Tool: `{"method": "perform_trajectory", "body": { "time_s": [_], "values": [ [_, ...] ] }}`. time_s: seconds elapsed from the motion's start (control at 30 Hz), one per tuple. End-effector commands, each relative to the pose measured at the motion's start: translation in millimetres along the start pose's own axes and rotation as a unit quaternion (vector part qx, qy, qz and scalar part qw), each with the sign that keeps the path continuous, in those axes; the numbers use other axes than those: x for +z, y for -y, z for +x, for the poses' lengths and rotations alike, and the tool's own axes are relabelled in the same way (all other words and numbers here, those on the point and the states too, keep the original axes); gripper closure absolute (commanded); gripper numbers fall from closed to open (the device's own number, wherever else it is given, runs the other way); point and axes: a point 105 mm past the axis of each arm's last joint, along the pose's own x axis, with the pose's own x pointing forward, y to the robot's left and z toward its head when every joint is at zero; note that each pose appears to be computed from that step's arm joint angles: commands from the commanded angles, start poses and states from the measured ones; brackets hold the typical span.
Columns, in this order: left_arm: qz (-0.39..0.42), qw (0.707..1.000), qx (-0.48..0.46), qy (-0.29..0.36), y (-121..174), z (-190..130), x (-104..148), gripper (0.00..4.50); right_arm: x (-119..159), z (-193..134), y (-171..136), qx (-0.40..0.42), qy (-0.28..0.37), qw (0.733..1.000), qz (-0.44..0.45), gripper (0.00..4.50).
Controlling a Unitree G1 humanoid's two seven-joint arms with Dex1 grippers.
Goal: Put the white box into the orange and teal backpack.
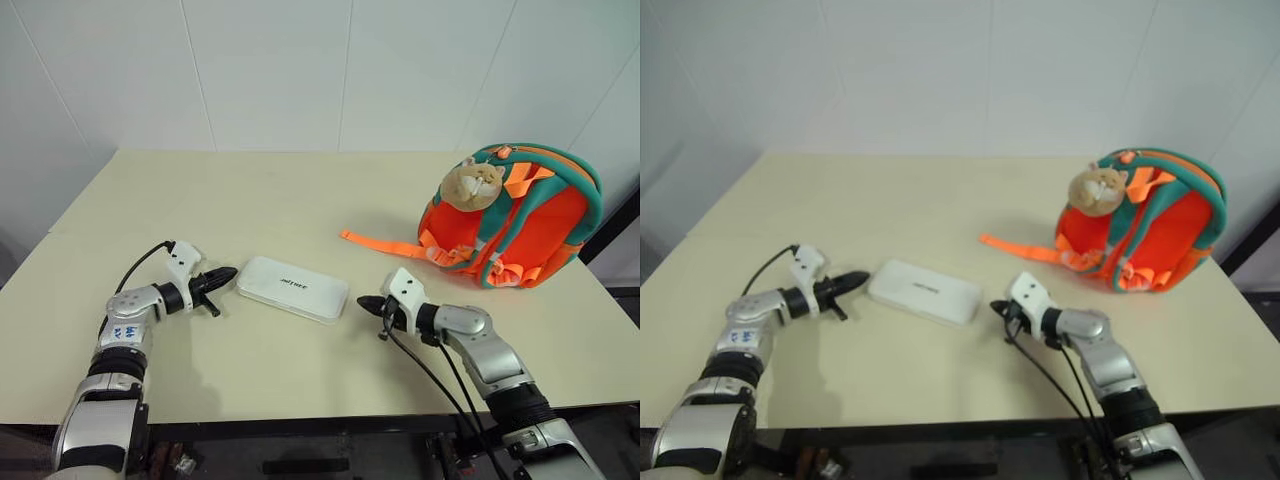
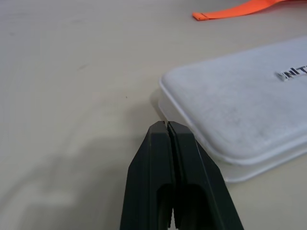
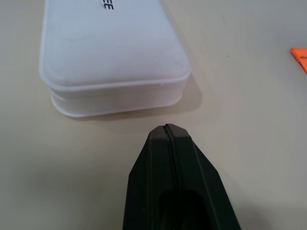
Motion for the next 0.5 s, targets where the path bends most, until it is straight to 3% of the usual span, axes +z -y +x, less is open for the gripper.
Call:
{"method": "perform_trajectory", "body": {
  "time_s": [0.03,0.3,0.5],
  "values": [
    [0.011,1.0,-0.002,0.014,0.6,6.6,8.7,4.43,14.4,4.9,-7.8,0.005,0.019,1.0,-0.001,4.5],
    [-0.011,0.999,-0.033,0.022,13.4,13.2,5.4,4.43,13.6,10.6,-13.8,0.008,0.017,1.0,0.008,4.5],
    [-0.025,0.996,-0.083,0.032,32.7,6.3,-0.9,4.43,14.7,7.7,-1.9,0.01,0.009,1.0,-0.006,4.5]
  ]
}}
